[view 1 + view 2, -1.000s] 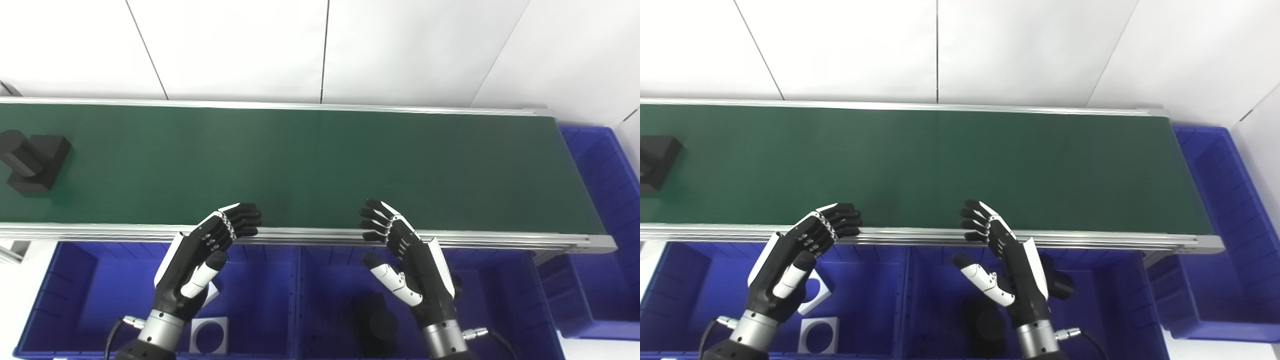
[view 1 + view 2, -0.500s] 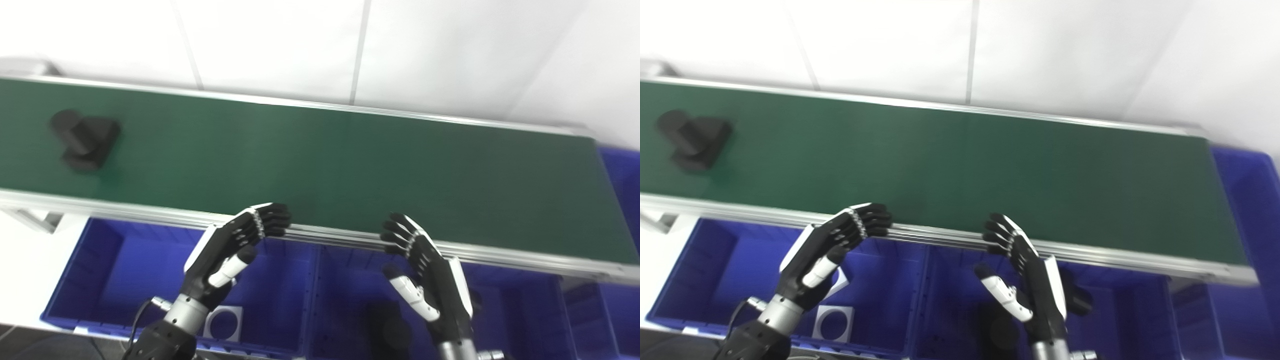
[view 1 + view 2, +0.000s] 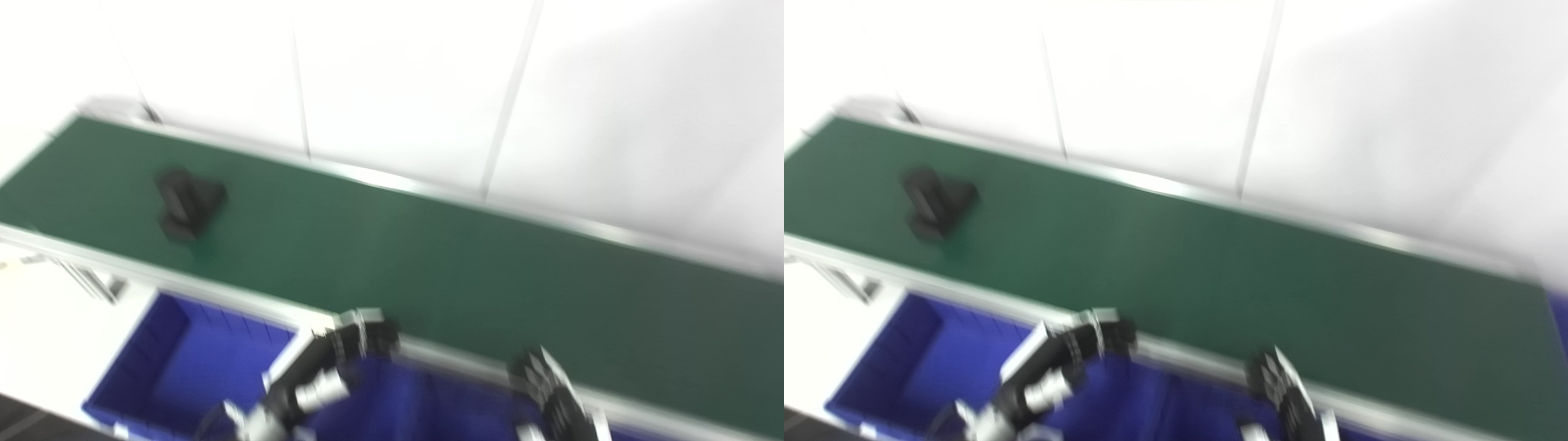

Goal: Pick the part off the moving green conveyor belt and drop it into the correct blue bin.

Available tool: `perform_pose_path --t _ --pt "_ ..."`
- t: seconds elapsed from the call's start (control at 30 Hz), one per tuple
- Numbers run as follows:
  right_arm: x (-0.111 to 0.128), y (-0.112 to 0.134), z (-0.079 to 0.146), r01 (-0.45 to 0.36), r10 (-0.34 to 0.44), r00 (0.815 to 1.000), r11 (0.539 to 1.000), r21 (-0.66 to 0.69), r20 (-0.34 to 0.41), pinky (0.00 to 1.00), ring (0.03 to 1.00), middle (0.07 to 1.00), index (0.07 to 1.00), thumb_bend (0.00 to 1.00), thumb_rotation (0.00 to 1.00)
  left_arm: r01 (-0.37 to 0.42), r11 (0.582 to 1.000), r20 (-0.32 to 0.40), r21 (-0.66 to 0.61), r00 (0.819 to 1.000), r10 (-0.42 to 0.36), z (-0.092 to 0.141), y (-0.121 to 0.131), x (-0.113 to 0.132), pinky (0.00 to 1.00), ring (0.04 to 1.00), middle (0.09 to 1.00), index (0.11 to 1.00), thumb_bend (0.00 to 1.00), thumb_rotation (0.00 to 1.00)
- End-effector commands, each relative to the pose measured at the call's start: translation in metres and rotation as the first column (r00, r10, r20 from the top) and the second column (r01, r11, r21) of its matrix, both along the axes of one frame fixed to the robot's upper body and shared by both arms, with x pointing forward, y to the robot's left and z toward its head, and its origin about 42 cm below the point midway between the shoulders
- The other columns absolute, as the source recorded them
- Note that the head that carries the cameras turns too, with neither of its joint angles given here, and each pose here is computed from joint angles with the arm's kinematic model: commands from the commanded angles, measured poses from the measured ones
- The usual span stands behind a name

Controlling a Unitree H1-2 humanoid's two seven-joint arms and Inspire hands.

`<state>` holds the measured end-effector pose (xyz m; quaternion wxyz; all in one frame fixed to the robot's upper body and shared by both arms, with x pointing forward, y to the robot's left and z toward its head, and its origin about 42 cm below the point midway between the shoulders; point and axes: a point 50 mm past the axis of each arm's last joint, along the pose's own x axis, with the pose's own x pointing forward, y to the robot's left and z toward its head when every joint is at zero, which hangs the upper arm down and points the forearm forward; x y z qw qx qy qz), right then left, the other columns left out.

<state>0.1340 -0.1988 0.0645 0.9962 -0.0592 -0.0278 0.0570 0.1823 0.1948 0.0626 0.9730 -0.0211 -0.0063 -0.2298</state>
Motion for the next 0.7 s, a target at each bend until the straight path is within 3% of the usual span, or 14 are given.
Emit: perform_pose_path --t 0.0,0.67 --pt "0.003 -0.001 0.008 -0.010 0.009 0.997 1.000 0.016 0.080 0.68 0.763 0.809 0.861 0.58 0.64 0.008 1.000 0.069 -0.016 0.998 -0.007 0.008 -0.005 0.006 0.71 0.738 0.752 0.749 0.81 0.69" --pt "0.006 -0.009 0.001 -0.007 0.007 0.997 1.000 0.004 0.072 0.68 0.771 0.819 0.880 0.48 0.64 0.003 1.000 0.064 -0.030 0.998 -0.001 -0.005 -0.013 0.011 0.69 0.722 0.733 0.723 0.85 0.64"
